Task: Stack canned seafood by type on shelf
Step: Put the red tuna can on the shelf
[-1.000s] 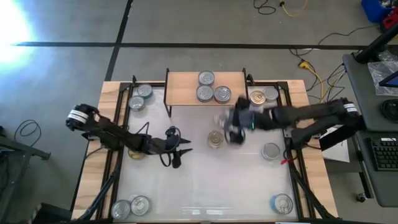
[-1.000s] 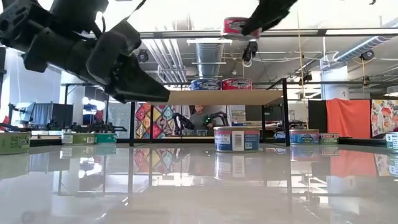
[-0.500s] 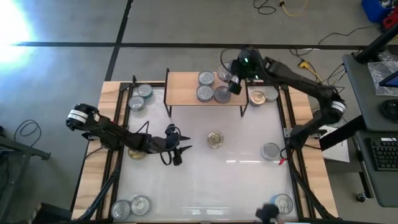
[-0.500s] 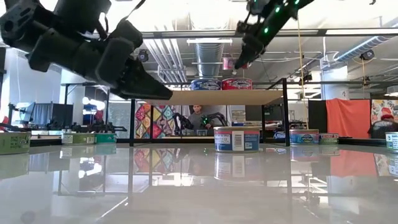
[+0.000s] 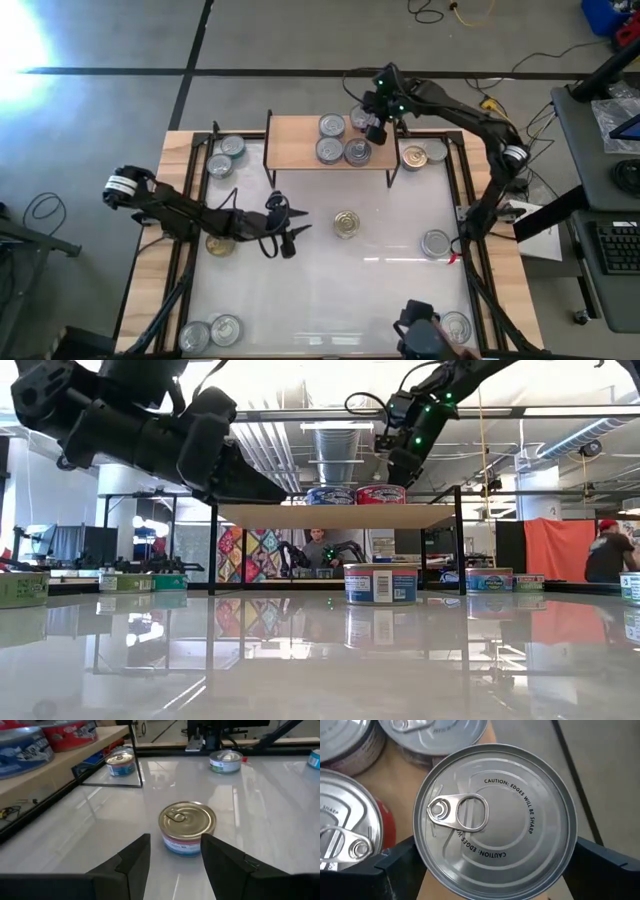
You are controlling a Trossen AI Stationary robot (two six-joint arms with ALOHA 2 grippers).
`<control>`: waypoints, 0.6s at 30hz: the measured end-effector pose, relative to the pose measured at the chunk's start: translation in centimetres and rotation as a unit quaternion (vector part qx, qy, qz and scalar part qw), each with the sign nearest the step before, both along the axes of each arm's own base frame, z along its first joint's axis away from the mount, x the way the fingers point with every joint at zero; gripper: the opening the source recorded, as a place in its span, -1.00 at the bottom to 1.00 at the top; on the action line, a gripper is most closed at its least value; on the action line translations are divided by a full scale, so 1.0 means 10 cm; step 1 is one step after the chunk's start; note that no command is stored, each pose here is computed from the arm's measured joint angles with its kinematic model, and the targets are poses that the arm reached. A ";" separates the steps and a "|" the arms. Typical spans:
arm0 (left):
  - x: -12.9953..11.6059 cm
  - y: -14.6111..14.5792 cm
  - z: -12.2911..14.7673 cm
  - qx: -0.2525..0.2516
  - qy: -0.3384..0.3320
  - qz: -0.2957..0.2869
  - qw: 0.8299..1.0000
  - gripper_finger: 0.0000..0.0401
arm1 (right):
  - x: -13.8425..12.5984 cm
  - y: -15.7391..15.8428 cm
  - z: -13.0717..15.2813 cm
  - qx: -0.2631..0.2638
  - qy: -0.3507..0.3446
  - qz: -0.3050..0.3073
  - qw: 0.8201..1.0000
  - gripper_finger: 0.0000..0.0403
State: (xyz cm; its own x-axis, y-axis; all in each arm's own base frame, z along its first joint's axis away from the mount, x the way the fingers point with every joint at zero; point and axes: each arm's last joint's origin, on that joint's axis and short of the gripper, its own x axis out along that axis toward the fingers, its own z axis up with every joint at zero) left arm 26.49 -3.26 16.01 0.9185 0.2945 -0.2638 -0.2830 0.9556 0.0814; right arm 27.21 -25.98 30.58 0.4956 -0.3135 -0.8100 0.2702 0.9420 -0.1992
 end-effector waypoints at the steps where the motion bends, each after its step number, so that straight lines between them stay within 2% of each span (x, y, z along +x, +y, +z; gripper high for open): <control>1: 0.00 0.02 0.02 0.002 -0.003 0.002 1.000 -0.20 | 0.00 0.00 -0.01 0.004 0.003 -0.001 1.000 0.88; 8: -0.04 0.16 0.22 0.041 -0.029 0.016 0.999 -0.20 | 0.00 0.01 -0.03 0.021 0.002 -0.005 1.000 0.96; 14: -0.02 0.25 0.34 0.065 -0.041 0.028 0.997 -0.20 | 0.03 0.03 0.00 0.001 -0.003 0.011 1.000 0.98; 18: 0.07 0.39 0.51 0.061 -0.068 0.030 0.995 -0.20 | 0.05 0.05 0.00 -0.013 0.004 0.032 0.999 0.98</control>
State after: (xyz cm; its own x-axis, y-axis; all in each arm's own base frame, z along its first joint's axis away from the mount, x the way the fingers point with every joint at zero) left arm 27.21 0.63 21.13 0.9230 0.3722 -0.0976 -0.3556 0.9221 0.1528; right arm 27.70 -25.52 30.61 0.5091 -0.3019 -0.8061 0.2077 0.9519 -0.2253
